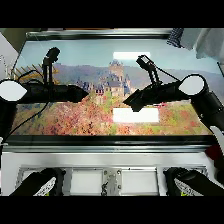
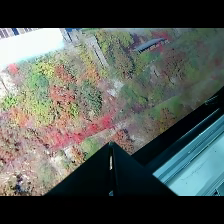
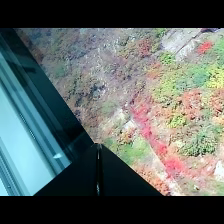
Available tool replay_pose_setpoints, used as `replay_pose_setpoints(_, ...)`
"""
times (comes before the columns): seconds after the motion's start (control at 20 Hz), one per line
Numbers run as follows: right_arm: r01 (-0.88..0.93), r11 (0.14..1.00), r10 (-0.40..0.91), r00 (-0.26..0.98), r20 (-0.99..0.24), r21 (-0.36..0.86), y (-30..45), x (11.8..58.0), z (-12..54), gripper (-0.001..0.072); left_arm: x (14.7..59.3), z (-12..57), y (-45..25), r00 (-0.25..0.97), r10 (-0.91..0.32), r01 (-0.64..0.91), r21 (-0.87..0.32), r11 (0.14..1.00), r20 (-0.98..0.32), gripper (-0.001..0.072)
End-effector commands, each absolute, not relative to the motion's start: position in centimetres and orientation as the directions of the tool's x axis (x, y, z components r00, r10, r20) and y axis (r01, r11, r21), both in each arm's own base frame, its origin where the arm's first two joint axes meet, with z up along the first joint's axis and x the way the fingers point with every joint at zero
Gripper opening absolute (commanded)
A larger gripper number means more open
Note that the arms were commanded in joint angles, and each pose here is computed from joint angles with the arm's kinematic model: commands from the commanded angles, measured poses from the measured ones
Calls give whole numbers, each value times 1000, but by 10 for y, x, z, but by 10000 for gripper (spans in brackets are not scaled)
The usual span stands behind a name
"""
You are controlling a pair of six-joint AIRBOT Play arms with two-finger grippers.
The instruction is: Fold the clothes and pants, and hang the long-sleeved shirts on hangers.
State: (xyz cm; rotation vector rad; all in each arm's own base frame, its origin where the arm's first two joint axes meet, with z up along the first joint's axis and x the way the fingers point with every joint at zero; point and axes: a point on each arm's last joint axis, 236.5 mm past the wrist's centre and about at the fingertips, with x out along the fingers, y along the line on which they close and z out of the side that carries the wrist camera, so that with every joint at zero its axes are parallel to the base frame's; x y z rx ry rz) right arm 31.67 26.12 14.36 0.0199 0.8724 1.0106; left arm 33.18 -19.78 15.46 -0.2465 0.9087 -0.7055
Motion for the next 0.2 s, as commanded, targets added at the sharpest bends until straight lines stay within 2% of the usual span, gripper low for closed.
replay_pose_setpoints(0.0,-729,560,744,232,-627,395,262,316,143,17,332,155,-198,412,-653,454,-478,752,-635,16)
replay_pose_setpoints(0.15,-729,560,744,232,-627,395,262,316,143,17,332,155,-198,412,-653,454,-478,752,-635,16)
